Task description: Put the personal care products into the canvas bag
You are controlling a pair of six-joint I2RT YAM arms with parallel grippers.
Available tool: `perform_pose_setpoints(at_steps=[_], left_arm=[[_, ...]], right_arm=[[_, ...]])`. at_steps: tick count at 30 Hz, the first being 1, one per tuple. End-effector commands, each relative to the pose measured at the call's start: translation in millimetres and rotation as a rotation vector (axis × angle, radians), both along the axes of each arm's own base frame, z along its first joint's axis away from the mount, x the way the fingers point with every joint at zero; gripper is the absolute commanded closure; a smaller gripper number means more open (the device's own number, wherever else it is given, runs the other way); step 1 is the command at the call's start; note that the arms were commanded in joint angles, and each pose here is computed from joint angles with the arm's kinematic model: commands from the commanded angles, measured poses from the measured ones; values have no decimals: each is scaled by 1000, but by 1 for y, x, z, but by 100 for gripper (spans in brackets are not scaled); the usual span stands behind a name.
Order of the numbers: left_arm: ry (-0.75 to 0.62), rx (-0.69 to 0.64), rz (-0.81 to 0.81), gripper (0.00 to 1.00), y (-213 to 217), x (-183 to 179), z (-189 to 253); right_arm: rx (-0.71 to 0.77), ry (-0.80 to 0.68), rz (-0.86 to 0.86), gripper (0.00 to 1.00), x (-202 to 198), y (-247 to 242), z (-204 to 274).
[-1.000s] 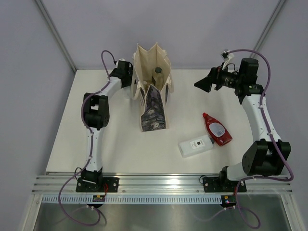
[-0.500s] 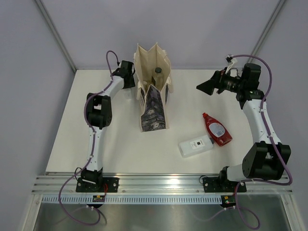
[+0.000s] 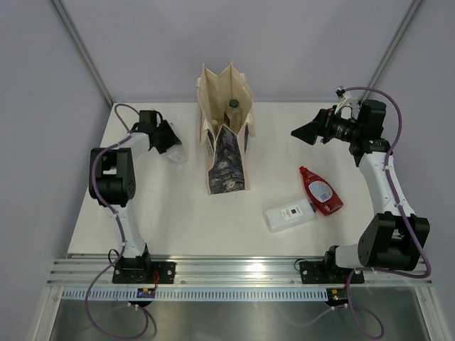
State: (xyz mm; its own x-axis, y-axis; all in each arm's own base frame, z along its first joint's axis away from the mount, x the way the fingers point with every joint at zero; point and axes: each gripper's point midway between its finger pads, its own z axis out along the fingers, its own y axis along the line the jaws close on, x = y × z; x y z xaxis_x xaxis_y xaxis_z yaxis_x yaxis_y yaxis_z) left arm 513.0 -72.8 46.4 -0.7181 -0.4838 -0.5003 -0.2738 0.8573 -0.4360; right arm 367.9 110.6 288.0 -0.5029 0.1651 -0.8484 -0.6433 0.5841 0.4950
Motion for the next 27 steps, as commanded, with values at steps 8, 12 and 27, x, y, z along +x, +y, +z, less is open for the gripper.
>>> perform_pose_setpoints(at_steps=[8,12,27], left_arm=[[-285,-416,-153,100,-25,-73,98],[-345,-481,-187,100,-33,-104,118],[-742,-580,-222,100,-43,-202,255]], right_arm=[[20,-49,30,1,-10,3,12],[22,-41,57,0,-13,5,5],[-51,-41,92,1,-14,2,-16]])
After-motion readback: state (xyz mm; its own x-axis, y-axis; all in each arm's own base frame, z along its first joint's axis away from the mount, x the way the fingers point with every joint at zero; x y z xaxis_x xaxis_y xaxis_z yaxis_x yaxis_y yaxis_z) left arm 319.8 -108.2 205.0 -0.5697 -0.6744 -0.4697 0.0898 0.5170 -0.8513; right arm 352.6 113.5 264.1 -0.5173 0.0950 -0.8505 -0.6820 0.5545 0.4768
